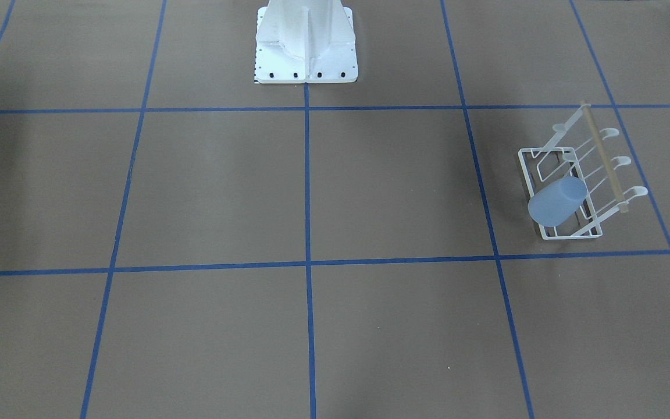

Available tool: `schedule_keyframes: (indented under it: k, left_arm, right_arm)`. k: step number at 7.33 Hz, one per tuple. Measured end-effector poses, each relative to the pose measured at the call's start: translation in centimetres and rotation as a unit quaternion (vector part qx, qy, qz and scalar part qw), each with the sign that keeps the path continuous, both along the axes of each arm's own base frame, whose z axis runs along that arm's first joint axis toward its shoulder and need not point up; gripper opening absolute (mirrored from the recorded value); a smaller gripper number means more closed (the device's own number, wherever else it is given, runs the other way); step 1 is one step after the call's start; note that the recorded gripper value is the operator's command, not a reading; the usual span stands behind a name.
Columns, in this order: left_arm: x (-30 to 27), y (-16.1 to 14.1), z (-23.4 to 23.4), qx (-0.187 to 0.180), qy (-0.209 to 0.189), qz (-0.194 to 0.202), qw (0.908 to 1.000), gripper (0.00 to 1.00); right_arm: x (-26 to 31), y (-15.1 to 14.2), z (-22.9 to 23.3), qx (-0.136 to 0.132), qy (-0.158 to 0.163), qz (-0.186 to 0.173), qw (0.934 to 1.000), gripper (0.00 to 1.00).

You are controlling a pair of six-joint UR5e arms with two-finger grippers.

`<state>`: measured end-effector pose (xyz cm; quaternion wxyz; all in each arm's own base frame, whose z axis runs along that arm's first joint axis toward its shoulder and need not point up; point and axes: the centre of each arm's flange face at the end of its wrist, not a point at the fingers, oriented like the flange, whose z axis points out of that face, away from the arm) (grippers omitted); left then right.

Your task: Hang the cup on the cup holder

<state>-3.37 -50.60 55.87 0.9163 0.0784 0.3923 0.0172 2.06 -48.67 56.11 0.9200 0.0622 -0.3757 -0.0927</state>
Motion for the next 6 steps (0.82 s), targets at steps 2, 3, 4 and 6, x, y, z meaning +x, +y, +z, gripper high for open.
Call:
schedule_keyframes:
  k: [2,3,4,6]
  left_arm:
    - [0.0,1.9,0.2,-0.003,0.005,0.001,1.0,0.99]
    - [0.0,2.5,0.4,-0.005,0.006,0.001,1.0,0.99]
    - [0.0,2.8,0.5,-0.007,0.006,0.001,1.0,0.99]
    - [0.0,2.8,0.2,-0.004,0.007,0.002,1.0,0.99]
  right_arm:
    - [0.0,-0.1,-0.1,-0.016,-0.001,0.018,0.9997,1.0]
    - [0.0,-0.1,-0.2,-0.03,-0.002,0.033,0.999,1.0]
    - [0.0,-0.1,-0.2,-0.038,-0.002,0.041,0.9985,1.0]
    - [0.0,0.0,-0.1,-0.044,-0.003,0.044,0.9981,1.0]
